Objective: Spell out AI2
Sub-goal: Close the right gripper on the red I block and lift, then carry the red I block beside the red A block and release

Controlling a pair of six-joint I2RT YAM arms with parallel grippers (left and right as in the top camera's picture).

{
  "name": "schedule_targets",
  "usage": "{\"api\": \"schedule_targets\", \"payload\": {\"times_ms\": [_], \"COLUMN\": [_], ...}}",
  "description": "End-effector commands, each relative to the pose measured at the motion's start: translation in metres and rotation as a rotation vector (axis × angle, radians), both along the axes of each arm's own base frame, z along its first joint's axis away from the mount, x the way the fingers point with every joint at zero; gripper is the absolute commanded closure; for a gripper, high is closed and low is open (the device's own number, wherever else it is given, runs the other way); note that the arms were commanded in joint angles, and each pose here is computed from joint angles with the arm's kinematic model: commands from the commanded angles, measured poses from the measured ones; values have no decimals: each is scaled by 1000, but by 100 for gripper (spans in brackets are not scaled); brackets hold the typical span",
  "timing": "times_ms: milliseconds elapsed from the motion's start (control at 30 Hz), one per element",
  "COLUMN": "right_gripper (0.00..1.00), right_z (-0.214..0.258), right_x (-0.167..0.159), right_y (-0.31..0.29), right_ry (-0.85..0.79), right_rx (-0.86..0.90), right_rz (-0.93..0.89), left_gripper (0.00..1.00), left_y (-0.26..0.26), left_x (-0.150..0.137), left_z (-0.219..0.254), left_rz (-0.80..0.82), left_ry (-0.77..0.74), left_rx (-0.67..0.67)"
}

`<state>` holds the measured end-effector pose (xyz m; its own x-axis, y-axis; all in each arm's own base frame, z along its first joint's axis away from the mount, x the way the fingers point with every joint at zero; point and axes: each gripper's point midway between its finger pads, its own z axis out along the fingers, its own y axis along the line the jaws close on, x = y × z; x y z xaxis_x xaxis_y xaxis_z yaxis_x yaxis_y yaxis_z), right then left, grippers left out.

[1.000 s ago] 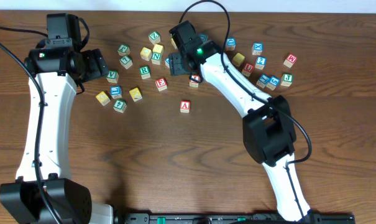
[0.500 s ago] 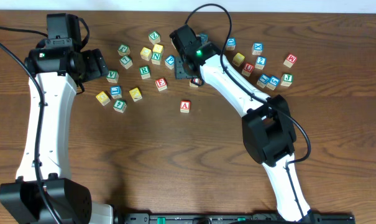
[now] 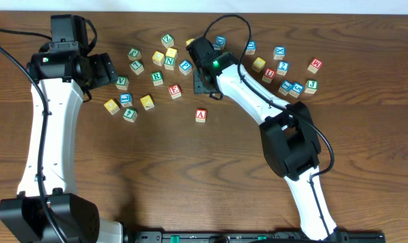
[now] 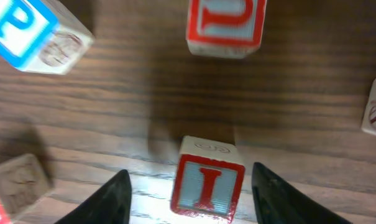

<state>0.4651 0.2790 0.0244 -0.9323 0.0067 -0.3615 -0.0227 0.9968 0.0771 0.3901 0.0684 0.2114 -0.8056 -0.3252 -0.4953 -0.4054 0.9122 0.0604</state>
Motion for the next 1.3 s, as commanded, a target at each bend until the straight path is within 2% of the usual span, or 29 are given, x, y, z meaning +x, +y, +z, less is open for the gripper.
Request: {"api": "schedule_targets", "payload": {"times_ms": [0,200,333,467,767,967,1133,1267], "right_gripper": [48,63,65,73,74,80,78,76], "right_z": [-8,-8,-7,-4,31,54,45,40], "right_x": [0,0,3,5,4,-21,-56,-73], "right_y": [-6,-7,-7,-13,-21,-31,-31,-31], "right_ry": [6,4,-1,-1,-23,43,189,241], "right_rx": [-18,-18,-14,-14,-7,-26,-23,-58], "right_rz": [-29,-29,-32,-42,-40,-13,18,35], "left_gripper": [2,2,3,2,2,2,2,3], "left_y": [3,3,3,3,3,3,3,3], "left_x": [2,2,2,2,2,2,2,2], "left_z": [12,12,12,12,12,12,12,12], "left_rz": [-1,-1,-1,-1,-1,-1,-1,-1], "left_ry": [-28,-28,-28,-28,-28,-28,-28,-28], "left_rx": [15,15,15,15,15,15,15,15]}}
